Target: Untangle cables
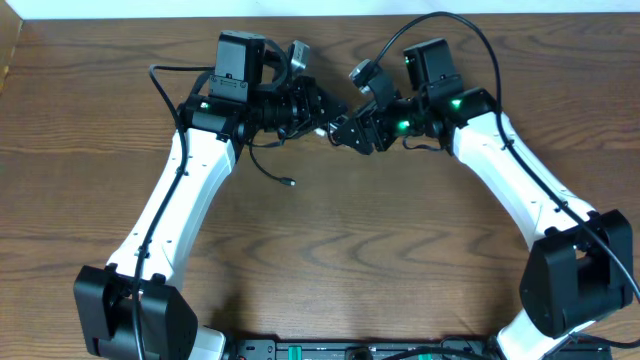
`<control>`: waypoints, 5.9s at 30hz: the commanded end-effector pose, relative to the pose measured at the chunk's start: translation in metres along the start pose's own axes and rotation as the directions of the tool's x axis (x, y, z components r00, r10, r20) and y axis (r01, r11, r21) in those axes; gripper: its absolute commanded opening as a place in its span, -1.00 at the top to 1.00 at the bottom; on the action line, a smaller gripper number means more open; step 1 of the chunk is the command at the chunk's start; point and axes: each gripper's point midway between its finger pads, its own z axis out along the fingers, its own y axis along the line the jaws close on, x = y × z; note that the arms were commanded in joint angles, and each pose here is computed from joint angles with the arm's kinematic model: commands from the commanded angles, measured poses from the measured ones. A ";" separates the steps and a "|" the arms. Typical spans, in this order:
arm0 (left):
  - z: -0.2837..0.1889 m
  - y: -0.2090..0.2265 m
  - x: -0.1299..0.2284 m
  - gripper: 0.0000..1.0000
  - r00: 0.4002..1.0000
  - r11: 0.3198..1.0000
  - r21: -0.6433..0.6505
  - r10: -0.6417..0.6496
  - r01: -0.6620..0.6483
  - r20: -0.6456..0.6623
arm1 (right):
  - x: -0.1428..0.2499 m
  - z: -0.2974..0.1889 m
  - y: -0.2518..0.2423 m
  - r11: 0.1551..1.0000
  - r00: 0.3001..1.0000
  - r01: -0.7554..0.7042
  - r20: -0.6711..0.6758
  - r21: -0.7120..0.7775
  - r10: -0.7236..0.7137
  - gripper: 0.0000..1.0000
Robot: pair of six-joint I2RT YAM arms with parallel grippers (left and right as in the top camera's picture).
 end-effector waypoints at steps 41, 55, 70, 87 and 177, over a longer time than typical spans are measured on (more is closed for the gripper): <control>-0.145 -0.045 -0.038 0.85 0.911 0.979 0.002 0.189 -0.204 0.367 | 0.071 -0.052 -0.174 0.687 0.778 -0.610 0.136 0.394 0.613 0.70; -0.280 -0.006 -0.066 0.85 0.682 0.965 -0.243 0.242 -0.096 0.691 | 0.091 -0.064 -0.187 0.650 0.770 -0.599 0.114 0.467 0.627 0.55; -0.228 0.025 -0.072 0.85 0.791 0.954 -0.284 0.243 -0.091 0.561 | 0.077 -0.062 -0.105 0.893 0.897 -0.406 -0.102 0.193 0.430 0.58; -0.084 0.084 -0.094 -0.43 0.909 0.905 -0.411 0.258 -0.110 0.327 | 0.090 -0.052 -0.049 0.946 0.913 -0.315 -0.247 0.074 0.324 0.58; -0.053 0.133 0.018 -0.72 0.991 0.640 -0.760 0.128 -0.113 -0.039 | 0.079 -0.051 -0.093 0.895 0.911 -0.324 -0.153 0.308 0.383 -0.40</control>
